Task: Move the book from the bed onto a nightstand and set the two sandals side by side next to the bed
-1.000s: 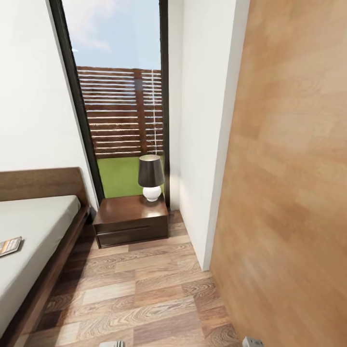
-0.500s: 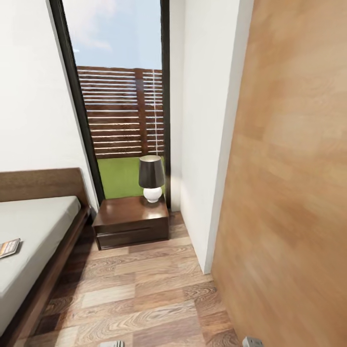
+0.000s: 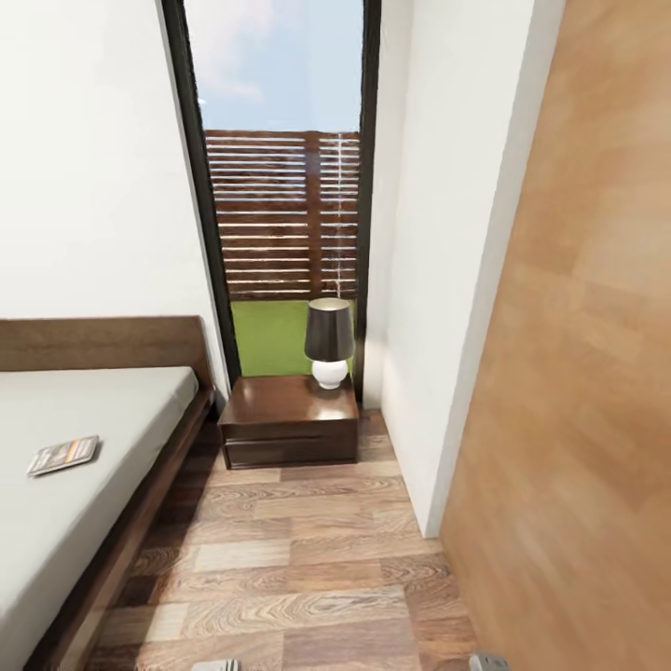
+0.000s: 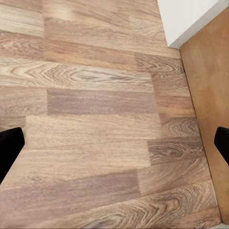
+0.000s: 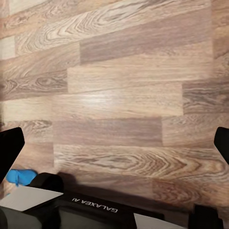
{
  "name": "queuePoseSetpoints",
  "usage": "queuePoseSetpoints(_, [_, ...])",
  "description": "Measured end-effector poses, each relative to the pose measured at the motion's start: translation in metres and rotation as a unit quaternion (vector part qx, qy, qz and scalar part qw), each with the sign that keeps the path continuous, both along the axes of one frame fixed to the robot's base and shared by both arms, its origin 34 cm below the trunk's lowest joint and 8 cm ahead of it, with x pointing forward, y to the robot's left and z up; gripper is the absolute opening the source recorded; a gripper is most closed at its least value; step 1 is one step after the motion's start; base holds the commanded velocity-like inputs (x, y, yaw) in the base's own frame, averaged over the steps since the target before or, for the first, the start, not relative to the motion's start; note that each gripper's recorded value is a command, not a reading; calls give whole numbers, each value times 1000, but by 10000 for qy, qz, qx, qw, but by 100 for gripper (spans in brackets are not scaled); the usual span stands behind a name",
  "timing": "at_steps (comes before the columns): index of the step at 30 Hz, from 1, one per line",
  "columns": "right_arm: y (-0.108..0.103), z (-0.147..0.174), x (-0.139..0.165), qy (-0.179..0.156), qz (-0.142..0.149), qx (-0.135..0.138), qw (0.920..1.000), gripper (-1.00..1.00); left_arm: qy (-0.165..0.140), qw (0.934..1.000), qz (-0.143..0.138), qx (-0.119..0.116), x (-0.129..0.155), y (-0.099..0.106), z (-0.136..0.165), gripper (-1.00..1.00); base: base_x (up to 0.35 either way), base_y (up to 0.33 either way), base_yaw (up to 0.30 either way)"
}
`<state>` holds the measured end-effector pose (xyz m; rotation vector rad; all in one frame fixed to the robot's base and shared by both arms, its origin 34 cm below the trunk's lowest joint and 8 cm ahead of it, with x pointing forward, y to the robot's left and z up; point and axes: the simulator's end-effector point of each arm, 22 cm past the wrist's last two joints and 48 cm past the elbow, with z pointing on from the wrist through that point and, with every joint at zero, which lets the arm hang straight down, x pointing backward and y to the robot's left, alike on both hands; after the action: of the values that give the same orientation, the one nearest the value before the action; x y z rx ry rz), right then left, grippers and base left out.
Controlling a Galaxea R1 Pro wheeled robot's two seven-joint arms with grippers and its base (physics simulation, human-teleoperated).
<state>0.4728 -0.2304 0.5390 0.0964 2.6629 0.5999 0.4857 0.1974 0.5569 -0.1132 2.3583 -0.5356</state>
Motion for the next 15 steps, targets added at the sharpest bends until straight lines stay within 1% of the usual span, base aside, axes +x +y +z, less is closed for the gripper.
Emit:
queuePoseSetpoints(3, [0,0,0,0,2,-1,10000,100,3,10000,1,1,0,0,0,100,195,0,149])
queuePoseSetpoints(10, [0,0,0,0,0,0,10000,100,3,10000,3,5,0,0,0,100,289,0,22])
queuePoseSetpoints(12, [0,0,0,1,-1,0,10000,100,5,10000,4,5,0,0,0,100,156,0,3])
queuePoseSetpoints(15, [0,0,0,2,0,0,10000,100,8,10000,-1,1,0,0,0,100,50,0,1])
